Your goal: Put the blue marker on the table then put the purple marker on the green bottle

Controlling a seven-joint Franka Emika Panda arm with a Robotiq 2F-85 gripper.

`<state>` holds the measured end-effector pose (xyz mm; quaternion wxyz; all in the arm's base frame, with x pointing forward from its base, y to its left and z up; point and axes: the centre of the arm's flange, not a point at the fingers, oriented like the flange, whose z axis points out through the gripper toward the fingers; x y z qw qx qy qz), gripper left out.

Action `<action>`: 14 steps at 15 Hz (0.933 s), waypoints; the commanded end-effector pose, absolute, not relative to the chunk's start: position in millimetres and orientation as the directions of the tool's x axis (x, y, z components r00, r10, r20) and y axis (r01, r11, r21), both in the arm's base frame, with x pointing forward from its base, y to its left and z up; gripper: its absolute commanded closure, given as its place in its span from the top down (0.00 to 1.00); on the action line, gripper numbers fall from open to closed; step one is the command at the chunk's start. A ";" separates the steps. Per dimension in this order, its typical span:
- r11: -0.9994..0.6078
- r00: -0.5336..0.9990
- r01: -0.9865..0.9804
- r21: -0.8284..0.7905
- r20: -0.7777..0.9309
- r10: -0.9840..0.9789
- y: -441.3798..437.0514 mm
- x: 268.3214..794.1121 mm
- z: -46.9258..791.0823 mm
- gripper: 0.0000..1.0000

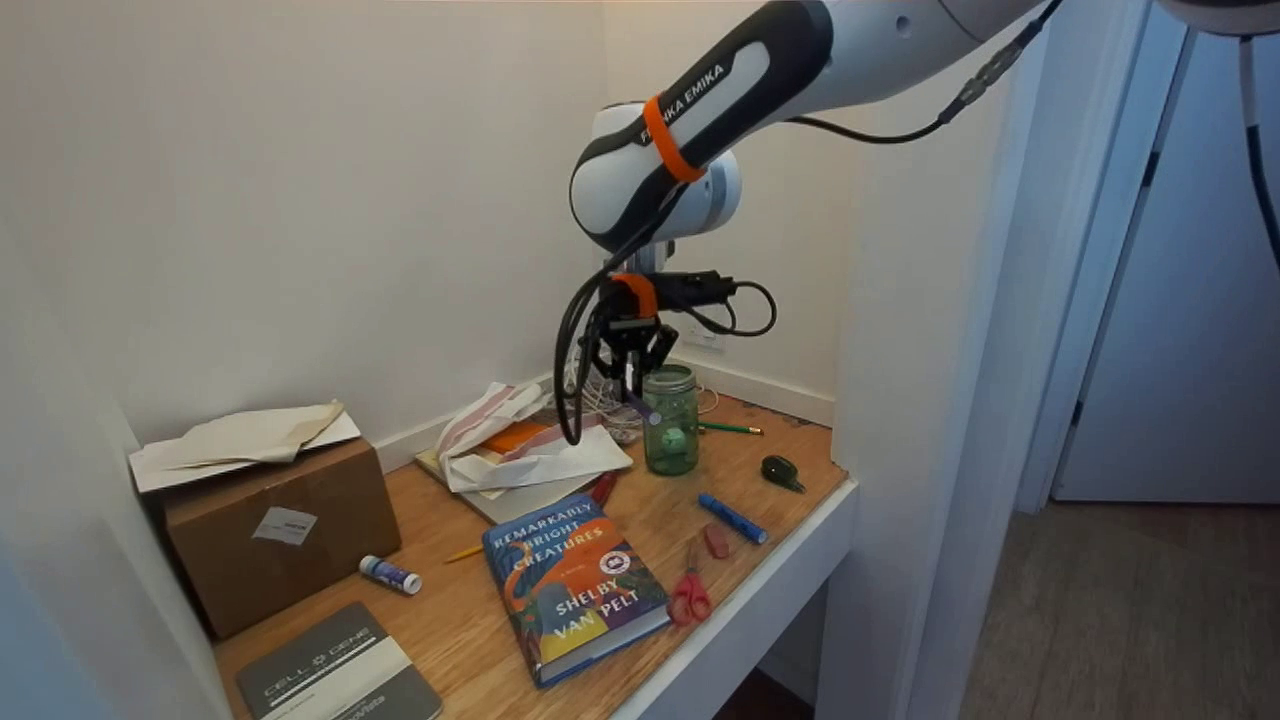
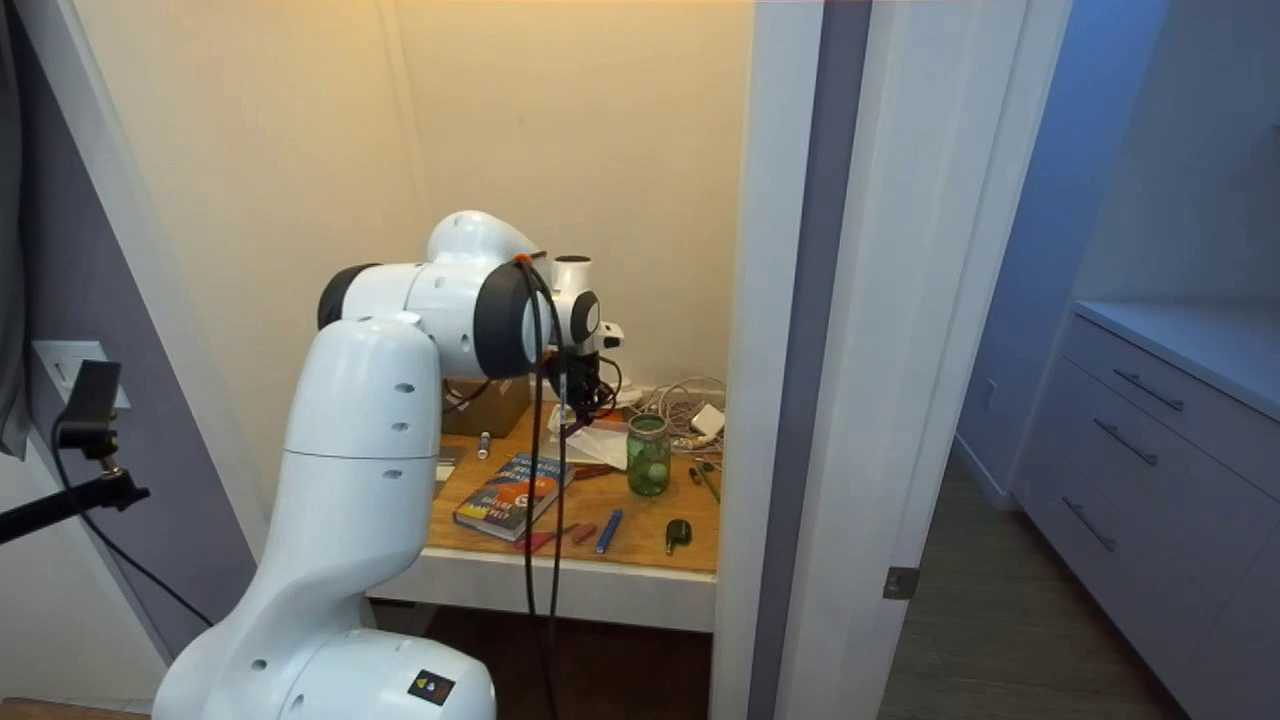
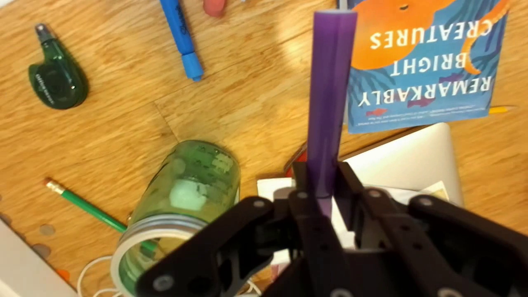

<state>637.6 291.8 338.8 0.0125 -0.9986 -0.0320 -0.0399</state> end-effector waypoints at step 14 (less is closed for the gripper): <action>-0.908 0.896 0.387 0.160 0.168 0.411 265.9 728.9 328.0 0.04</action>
